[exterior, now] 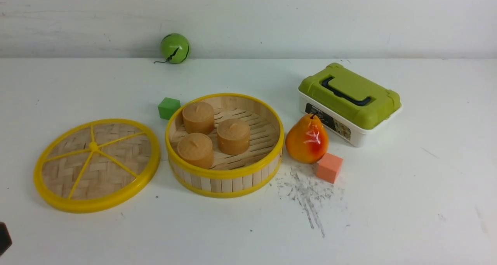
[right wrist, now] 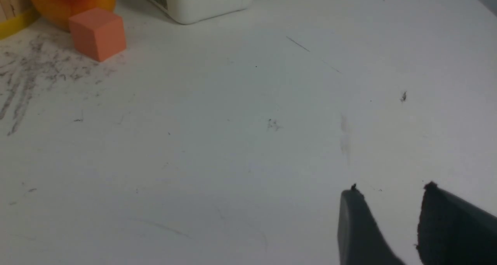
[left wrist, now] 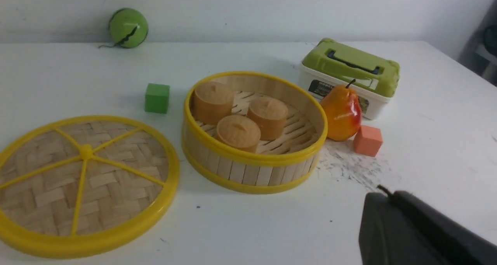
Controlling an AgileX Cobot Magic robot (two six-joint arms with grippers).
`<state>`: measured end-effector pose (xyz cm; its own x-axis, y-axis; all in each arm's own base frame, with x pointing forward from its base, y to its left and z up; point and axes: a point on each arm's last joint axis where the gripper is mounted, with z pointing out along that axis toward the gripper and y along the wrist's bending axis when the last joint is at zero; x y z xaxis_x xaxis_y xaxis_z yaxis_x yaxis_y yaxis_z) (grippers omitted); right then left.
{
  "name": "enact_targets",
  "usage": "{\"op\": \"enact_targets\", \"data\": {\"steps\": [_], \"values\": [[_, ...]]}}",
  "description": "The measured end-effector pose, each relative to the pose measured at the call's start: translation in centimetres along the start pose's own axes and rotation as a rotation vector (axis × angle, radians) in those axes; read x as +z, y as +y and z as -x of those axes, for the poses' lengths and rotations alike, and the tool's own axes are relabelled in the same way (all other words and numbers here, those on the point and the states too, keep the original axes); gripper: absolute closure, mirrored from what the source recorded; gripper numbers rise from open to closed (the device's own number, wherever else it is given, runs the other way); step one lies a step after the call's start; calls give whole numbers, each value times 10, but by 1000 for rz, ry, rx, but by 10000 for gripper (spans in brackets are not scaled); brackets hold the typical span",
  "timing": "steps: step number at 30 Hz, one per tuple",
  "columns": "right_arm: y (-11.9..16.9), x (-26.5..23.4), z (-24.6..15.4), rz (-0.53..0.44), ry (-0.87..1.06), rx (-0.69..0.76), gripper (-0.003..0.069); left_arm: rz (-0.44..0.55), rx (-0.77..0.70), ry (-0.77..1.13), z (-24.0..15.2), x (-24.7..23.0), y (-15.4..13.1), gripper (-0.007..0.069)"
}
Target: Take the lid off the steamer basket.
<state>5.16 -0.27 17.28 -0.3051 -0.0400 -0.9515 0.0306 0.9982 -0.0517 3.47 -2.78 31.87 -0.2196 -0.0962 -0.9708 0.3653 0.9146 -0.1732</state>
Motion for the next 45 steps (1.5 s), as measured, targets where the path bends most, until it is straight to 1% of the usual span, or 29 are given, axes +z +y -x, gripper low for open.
{"op": "enact_targets", "data": {"steps": [3,7,11,14,15,17,18,19,21,23,25,29,33,39,42,45], "values": [[0,0,0,0,0,0,419,-1,14,-36,3,0,1,638],[0,0,0,0,0,0,419,89,122,-86,8,-1,8,638],[0,0,0,0,0,0,419,167,143,-186,7,0,17,638],[0,0,0,0,0,0,419,196,136,-263,-2,2,22,638],[0,0,0,0,0,0,419,206,138,-323,-14,6,26,638],[0,0,0,0,0,0,419,202,137,-354,-30,10,29,638],[0,0,0,0,0,0,419,197,128,-369,-32,10,29,638],[0,0,0,0,0,0,419,193,102,-379,-45,12,32,638],[0,0,0,0,0,0,419,215,58,-362,-64,16,37,638],[0,0,0,0,0,0,419,278,-4,-284,-91,25,46,638],[0,0,0,0,0,0,419,316,-41,-228,-106,29,51,638],[0,0,0,0,0,0,419,333,-44,-163,-116,31,53,638],[0,0,0,0,0,0,419,323,-32,-93,-122,32,53,638],[0,0,0,0,0,0,419,331,-43,69,-136,32,54,638],[0,0,0,0,0,0,419,329,-18,86,-137,32,53,638],[0,0,0,0,0,0,419,326,-26,87,-138,32,53,638]]}}
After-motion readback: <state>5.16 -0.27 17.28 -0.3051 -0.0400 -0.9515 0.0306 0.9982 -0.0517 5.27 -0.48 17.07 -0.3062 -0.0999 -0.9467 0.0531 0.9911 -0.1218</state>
